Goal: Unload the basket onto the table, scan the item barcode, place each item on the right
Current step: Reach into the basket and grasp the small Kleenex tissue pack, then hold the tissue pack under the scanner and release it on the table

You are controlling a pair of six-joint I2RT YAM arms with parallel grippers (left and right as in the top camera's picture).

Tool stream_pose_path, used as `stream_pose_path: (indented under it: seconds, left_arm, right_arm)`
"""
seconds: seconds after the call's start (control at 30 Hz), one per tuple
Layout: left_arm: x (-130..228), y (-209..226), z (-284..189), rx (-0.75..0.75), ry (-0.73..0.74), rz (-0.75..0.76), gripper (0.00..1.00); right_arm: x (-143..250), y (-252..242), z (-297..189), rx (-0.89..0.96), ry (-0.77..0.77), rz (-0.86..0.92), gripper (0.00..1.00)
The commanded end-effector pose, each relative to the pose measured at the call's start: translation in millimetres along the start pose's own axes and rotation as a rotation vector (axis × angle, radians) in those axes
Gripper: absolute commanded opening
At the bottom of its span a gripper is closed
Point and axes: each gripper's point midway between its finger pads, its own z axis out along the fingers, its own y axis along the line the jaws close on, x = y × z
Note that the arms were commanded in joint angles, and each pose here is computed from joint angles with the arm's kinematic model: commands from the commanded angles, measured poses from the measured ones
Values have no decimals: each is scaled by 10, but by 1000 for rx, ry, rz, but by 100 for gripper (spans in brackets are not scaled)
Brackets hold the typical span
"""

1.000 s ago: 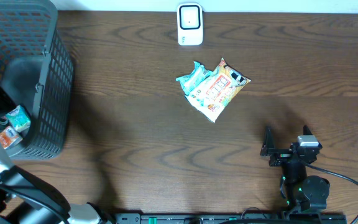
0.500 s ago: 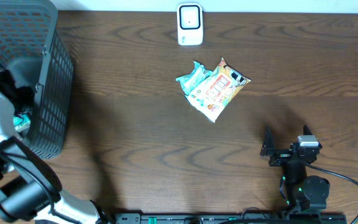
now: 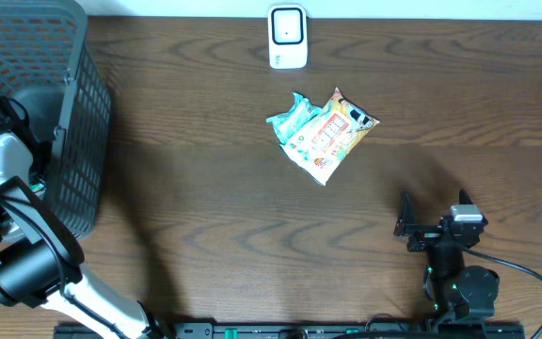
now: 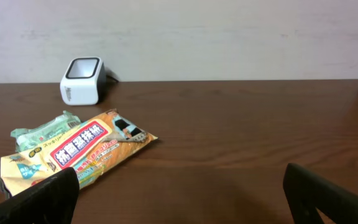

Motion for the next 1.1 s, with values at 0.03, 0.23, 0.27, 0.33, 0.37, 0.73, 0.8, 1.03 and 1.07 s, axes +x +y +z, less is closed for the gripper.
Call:
stream_pose_path:
  seconds: [0.03,0.23,0.27,0.33,0.37,0.73,0.8,1.03,1.07]
  left_arm:
    - [83,-23,128,-9,41,-2,28]
    - [-99,55,-219,0,-52,-167,7]
    - [-149,43,-308,21,-77,-182,7]
    - [-374,0,-749,117,-206,-205,7]
    - [-457,-1,-930,147,-261,-213,7]
    - [-658,-292,-3532,735,-779,-532,7]
    - [-605,-657,-3740,834,-780,-440,8]
    - [-197,-2160,-3998,953,-778,91,8]
    - [-156,-2302,-3940,937,-765,125,8]
  right_arm:
    - [7,-3,-2,3,1,-12,99]
    - [6,-2,-2,2,0,-12,99]
    - [7,-2,-2,2,1,-12,99]
    - [7,-2,-2,2,1,-12,99]
    - [7,-3,-2,3,1,-12,99]
    - [6,-2,-2,2,0,-12,99]
    - [7,-2,-2,2,1,-12,99]
    - [7,-2,-2,2,1,-12,99]
    - [7,-3,-2,3,1,-12,99]
